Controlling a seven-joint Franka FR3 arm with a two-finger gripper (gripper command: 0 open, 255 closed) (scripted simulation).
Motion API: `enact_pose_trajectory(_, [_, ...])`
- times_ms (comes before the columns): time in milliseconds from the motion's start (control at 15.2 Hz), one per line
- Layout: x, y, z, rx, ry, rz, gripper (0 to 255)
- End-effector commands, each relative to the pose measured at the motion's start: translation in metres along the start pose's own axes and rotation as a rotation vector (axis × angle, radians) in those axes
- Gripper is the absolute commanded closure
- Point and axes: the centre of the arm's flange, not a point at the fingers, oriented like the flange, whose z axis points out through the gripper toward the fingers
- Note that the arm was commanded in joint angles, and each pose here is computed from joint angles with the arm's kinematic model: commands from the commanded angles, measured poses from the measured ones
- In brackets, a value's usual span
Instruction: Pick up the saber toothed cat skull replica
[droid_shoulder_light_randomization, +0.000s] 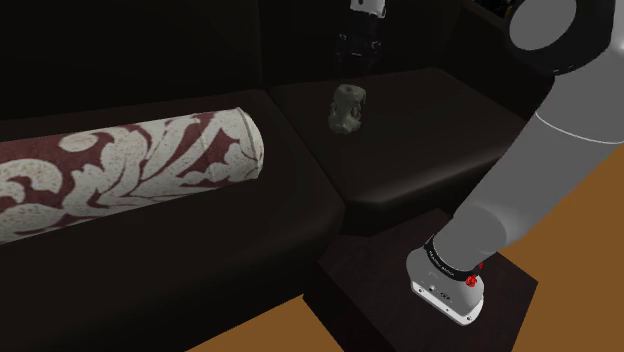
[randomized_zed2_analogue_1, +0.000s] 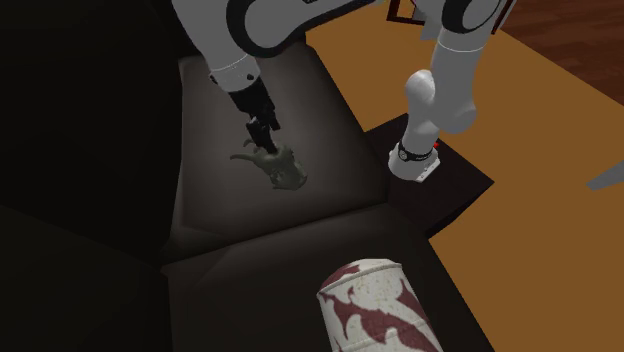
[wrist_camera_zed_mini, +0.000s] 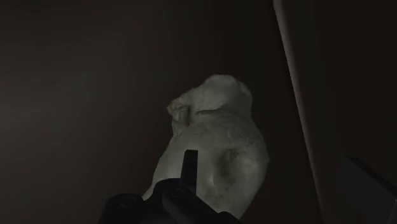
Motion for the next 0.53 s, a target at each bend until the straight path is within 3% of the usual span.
enact_pose_trajectory(0, [0.029, 0.009, 0.002, 0.013, -0.020, 0.045, 0])
enact_pose_trajectory(462, [0.125, 0.050, 0.016, 0.061, -0.090, 0.202, 0])
